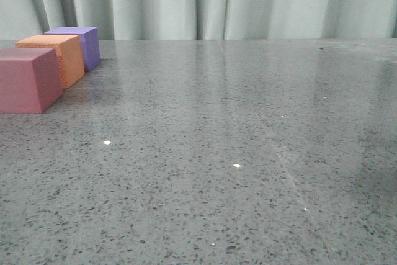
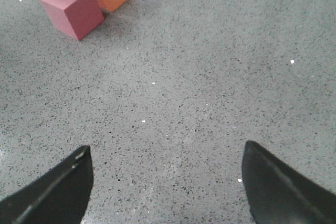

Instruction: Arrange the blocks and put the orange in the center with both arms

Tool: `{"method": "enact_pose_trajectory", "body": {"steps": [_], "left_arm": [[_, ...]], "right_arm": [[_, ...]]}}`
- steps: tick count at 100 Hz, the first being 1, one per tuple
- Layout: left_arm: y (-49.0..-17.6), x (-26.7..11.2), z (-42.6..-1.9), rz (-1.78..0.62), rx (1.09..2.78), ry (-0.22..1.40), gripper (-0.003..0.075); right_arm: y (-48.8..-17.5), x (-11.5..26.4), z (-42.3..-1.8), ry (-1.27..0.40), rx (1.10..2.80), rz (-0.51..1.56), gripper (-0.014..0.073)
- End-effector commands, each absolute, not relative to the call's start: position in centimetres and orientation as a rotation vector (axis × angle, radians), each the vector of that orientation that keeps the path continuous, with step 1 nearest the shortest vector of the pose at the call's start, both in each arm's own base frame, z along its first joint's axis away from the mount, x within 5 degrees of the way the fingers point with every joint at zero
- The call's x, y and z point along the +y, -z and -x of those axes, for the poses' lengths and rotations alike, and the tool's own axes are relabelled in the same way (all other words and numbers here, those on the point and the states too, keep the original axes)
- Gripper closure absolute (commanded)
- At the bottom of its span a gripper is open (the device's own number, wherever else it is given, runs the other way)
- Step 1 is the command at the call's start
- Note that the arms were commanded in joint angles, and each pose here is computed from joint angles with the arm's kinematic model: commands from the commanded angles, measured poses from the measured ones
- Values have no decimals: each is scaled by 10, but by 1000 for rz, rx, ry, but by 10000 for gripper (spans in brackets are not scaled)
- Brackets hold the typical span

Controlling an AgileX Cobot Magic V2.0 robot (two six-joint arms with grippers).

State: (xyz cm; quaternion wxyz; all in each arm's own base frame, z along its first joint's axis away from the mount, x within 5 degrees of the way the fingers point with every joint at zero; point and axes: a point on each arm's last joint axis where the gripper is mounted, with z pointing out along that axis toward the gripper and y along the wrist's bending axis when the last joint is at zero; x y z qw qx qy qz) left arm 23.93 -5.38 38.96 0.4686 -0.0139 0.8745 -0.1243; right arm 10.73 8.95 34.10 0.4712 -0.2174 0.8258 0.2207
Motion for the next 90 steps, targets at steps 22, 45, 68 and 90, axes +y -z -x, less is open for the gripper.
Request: {"method": "enact_pose_trajectory", "body": {"steps": [22, 45, 68, 90], "left_arm": [[-404, -35, -154, 27, 1850, 339, 464], [-391, -24, -107, 20, 1767, 343, 695], [-373, -18, -77, 13, 1715, 344, 739], [-359, -13, -57, -7, 1671, 331, 739]], "right_arm": [[-345, 73, -90, -562, 1853, 511, 248], [-331, 67, -82, -558, 1864, 514, 651], [-319, 63, -79, -540, 1836, 522, 715], [-306, 55, -70, -553, 1742, 510, 715]]}}
